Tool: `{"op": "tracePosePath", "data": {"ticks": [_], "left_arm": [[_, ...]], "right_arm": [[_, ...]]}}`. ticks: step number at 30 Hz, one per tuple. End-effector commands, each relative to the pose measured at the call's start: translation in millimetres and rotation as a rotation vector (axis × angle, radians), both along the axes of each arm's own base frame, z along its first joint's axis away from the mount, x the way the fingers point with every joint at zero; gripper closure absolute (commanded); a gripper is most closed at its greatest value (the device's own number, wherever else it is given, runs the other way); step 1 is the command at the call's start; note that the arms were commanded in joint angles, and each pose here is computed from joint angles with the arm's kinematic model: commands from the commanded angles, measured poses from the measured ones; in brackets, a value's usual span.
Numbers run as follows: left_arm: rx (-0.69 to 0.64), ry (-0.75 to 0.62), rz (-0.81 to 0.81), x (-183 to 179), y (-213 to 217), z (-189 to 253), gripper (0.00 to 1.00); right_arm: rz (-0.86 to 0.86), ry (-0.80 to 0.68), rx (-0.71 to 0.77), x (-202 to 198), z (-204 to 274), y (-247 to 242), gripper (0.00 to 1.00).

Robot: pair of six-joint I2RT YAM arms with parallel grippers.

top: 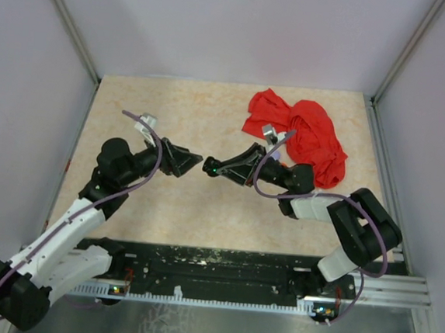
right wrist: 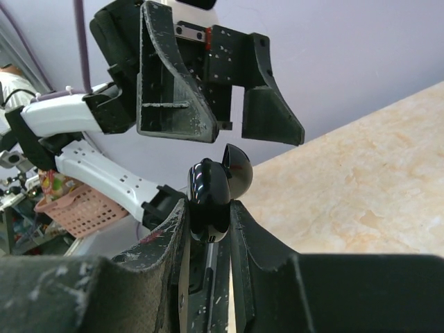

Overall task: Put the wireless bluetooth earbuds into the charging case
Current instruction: Close the charging case.

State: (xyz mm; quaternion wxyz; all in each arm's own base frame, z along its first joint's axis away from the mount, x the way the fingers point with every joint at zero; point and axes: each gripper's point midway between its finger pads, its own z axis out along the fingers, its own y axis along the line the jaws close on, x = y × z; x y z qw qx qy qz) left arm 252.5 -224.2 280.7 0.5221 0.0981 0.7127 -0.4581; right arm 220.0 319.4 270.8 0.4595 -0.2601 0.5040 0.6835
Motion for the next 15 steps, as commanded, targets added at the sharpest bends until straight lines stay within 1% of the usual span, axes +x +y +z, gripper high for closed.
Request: {"op": "tracePosePath", "data": {"ticks": [1,4,8,10,15], "left_arm": [[-0.079,-0.018,-0.116,-15,-8,13,0.12],[-0.127,-0.017,-0.219,-26,-18,19,0.08],[-0.191,-0.017,-0.34,-42,-27,27,0.09],[-0.211,-0.021,-0.372,-46,-29,30,0.09],[-0.214,0.001,-0.454,-52,-36,27,0.09]], "right_arm": [[0.015,-0.104,0.062,-3,26,-3,1.0],[0.028,-0.105,0.067,-4,27,-2,1.0],[0.043,-0.097,0.072,-4,27,0,1.0],[0.044,-0.096,0.073,-4,27,0,1.0],[0.049,-0.104,0.084,-4,31,0,1.0]]}}
